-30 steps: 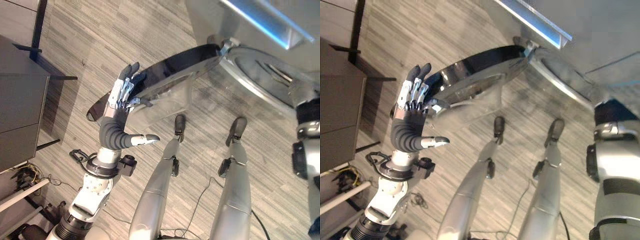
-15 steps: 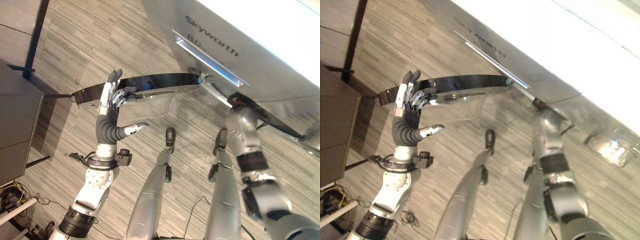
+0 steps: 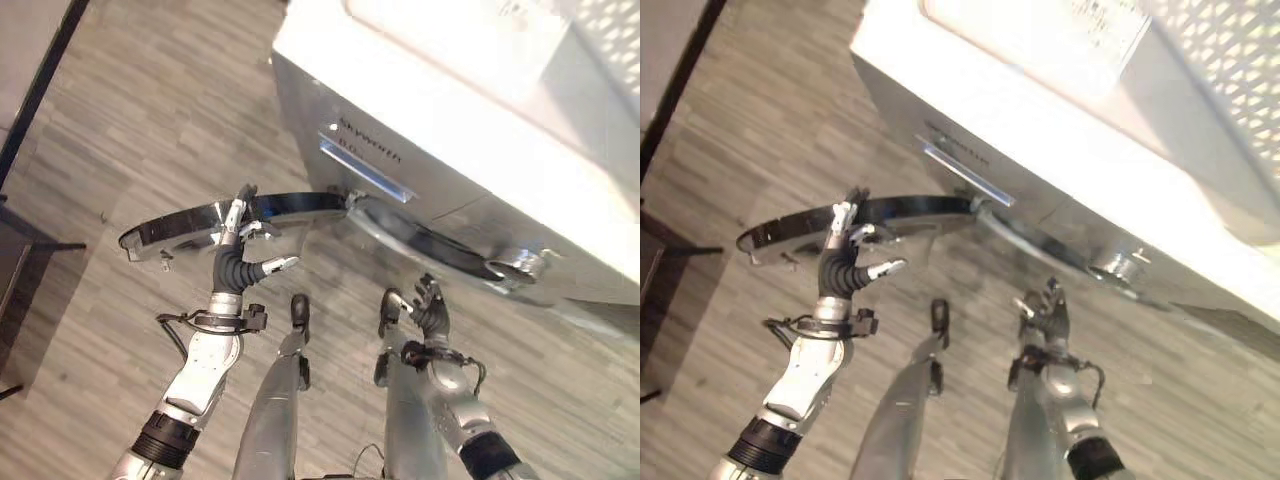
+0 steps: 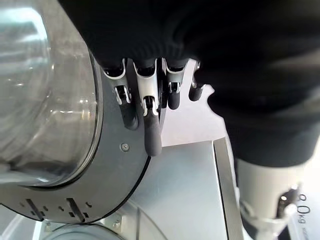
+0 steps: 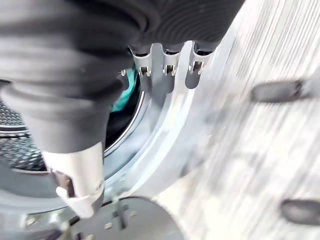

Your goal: Grab the laundry basket,head to the washer,open it,put in the laundry and shut it.

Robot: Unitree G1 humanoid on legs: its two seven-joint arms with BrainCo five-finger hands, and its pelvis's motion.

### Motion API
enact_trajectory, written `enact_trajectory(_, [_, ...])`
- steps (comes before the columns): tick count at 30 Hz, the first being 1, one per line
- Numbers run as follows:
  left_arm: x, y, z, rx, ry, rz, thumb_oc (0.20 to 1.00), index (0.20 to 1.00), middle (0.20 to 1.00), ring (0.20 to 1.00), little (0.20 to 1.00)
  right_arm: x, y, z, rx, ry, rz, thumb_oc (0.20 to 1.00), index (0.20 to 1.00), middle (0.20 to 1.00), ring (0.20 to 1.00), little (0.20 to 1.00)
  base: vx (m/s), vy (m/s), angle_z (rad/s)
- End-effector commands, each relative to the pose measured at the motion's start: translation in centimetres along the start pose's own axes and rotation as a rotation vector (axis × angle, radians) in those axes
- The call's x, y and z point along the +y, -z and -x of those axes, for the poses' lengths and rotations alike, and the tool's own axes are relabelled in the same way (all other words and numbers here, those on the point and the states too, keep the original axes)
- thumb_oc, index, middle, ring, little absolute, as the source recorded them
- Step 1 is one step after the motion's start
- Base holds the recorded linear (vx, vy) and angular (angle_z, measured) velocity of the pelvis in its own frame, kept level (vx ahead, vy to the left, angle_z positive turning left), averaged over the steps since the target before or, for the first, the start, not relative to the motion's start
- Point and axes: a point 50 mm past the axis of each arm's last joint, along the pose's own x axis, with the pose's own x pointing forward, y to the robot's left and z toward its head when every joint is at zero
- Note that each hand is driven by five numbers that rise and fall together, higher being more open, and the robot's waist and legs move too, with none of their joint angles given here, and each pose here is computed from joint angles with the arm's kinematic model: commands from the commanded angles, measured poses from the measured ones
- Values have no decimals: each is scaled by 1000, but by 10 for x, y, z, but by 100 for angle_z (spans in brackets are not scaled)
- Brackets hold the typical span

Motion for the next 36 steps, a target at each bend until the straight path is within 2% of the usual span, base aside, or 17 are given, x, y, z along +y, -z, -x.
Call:
enact_trajectory(1, [25, 38, 32, 234, -49, -108, 1000, 1000, 1000, 1000, 1000, -13, -4, 0, -21, -20, 76, 1000, 1000, 1000, 1000, 1000, 42, 36, -9])
enact_trajectory(4, [28, 49, 39, 290, -30, -127, 1000, 1000, 1000, 1000, 1000, -31, 23, 11, 83, 5, 193, 1000, 1000, 1000, 1000, 1000, 101, 55, -14])
enact_trajectory(8, [34, 59, 53, 363, -10, -107, 1000, 1000, 1000, 1000, 1000, -61, 54, 25, 211, 37, 549, 1000, 1000, 1000, 1000, 1000, 93, 51, -12])
enact_trajectory(10, [36, 60, 56, 374, 4, -106, 1000, 1000, 1000, 1000, 1000, -68, 61, 30, 242, 36, 614, 1000, 1000, 1000, 1000, 1000, 86, 46, -22])
enact_trajectory(11, [39, 67, 66, 423, 35, -97, 1000, 1000, 1000, 1000, 1000, -83, 79, 43, 347, 59, 673, 1000, 1000, 1000, 1000, 1000, 141, 121, -36])
enact_trajectory(15, [46, 89, 92, 569, 50, -137, 1000, 1000, 1000, 1000, 1000, -95, 112, 77, 539, 66, 630, 1000, 1000, 1000, 1000, 1000, 84, 156, -86])
enact_trajectory(19, [44, 109, 107, 684, -6, -105, 1000, 1000, 1000, 1000, 1000, -92, 123, 86, 604, 65, 584, 1000, 1000, 1000, 1000, 1000, 3, 98, -68])
enact_trajectory(23, [39, 120, 115, 748, -10, -107, 1000, 1000, 1000, 1000, 1000, -85, 125, 87, 609, 33, 561, 1000, 1000, 1000, 1000, 1000, 0, 43, -47])
enact_trajectory(36, [20, 119, 107, 729, 59, -101, 1000, 1000, 1000, 1000, 1000, -75, 108, 69, 504, -35, 614, 1000, 1000, 1000, 1000, 1000, 11, 2, 8])
